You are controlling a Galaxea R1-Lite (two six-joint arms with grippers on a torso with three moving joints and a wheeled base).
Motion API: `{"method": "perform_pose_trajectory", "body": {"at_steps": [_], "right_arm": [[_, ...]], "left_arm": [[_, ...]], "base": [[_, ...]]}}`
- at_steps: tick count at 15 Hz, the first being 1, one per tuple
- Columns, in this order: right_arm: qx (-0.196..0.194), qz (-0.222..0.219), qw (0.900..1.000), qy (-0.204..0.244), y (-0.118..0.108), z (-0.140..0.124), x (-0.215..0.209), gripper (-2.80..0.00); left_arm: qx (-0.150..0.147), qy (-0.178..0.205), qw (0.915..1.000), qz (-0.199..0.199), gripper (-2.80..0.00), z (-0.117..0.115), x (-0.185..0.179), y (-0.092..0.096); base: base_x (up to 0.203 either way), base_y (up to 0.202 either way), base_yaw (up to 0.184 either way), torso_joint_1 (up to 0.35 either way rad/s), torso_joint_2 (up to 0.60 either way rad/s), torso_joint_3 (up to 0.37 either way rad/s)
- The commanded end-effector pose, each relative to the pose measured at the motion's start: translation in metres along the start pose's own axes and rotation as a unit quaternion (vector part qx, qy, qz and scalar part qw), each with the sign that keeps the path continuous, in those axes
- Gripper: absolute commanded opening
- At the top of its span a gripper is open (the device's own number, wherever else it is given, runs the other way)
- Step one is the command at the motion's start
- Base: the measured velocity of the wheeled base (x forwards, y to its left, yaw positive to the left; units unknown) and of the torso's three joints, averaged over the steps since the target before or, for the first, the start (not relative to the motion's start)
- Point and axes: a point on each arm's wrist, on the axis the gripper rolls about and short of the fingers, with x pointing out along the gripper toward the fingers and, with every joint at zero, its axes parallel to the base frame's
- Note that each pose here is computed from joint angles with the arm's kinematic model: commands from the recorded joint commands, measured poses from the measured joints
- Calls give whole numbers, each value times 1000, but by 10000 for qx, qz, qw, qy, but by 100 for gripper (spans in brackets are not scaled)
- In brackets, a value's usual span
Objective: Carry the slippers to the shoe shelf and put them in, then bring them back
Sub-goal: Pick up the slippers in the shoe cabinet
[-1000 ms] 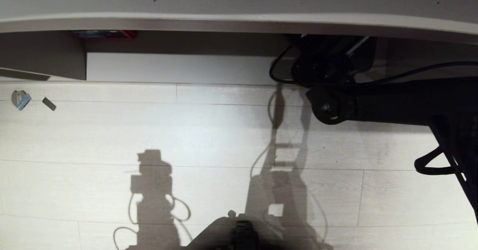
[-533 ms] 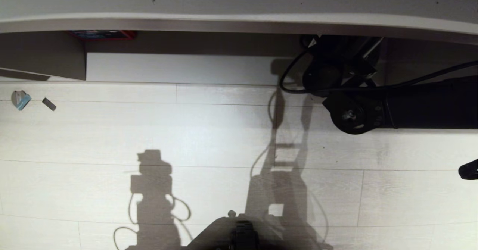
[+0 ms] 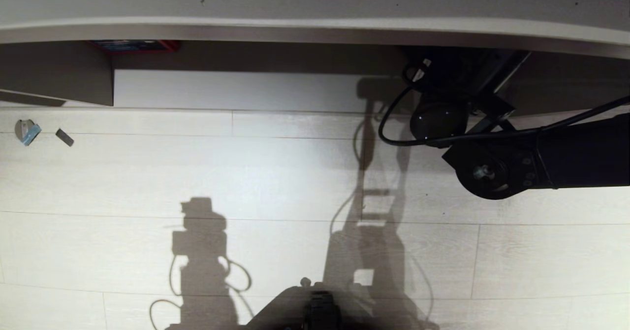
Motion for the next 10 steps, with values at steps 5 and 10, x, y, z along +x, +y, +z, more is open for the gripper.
{"method": "perform_pose_trajectory", "body": {"at_steps": [5,10], "right_arm": [[-175,-410,9988,-184,-13,-3,23,-280],[-489,-517,9971,-278,-10,-29,41,-280]], "left_arm": [[26,-6,10000,3,-280,0,0,0],[34,-6,10000,3,-280,0,0,0]], "base": [[0,0,0,0,0,0],[0,0,0,0,0,0]]}}
